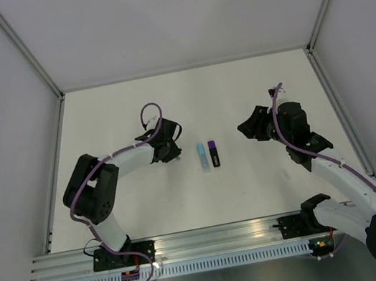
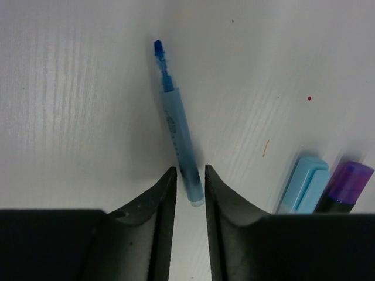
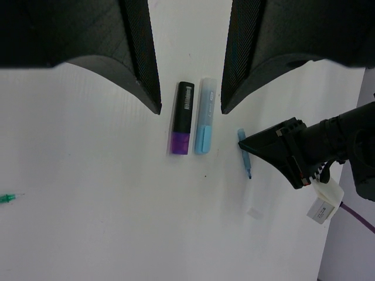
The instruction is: Insert the pens into the pen caps
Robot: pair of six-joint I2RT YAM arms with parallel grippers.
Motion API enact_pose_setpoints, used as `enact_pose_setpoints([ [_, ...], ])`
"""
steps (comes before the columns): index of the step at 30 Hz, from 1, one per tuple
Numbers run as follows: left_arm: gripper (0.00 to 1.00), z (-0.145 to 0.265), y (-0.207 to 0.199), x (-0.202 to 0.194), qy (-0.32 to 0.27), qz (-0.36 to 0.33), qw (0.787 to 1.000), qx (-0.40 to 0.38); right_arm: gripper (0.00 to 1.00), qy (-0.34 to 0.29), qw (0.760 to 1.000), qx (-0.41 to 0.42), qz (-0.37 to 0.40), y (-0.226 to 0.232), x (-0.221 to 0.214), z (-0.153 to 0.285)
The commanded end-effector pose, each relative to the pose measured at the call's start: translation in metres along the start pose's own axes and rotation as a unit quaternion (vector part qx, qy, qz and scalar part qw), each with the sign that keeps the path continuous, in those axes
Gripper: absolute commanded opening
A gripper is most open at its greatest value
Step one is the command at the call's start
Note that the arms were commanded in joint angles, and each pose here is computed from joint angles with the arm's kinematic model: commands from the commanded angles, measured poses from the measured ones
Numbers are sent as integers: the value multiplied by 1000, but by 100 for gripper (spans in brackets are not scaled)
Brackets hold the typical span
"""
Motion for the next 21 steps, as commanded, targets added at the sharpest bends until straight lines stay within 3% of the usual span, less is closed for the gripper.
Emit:
enact_pose_setpoints([
  [1,34,-19,39,-61,136,-70,984,89,51,-46,999,26,10,12,13,8],
  [6,39,-28,42,-66,162,-80,977,112,51,-55,998,34,17,15,15,16],
  [12,21,-30,45,-70,179,-93,972,121,51,-56,998,39,19,17,14,20],
  [13,12,-30,46,-70,179,-98,971,122,51,-56,997,39,20,16,14,21],
  [15,4,-28,48,-70,178,-109,970,123,51,-58,997,40,21,17,14,22],
  [17,2,-26,49,-71,178,-112,971,118,52,-57,997,47,21,18,14,22],
  [21,2,-13,36,-70,148,-121,981,19,52,-35,996,77,17,22,8,16],
])
Point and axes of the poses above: each gripper's point midway between its finger pads, its own z axis back along the fingers, its own y axis along the line the jaws close on, x = y × z, the point moved 6 cm from there along z, back along the fingers, and after that the axes turned 15 degrees about -z, right-handed, at the moved point
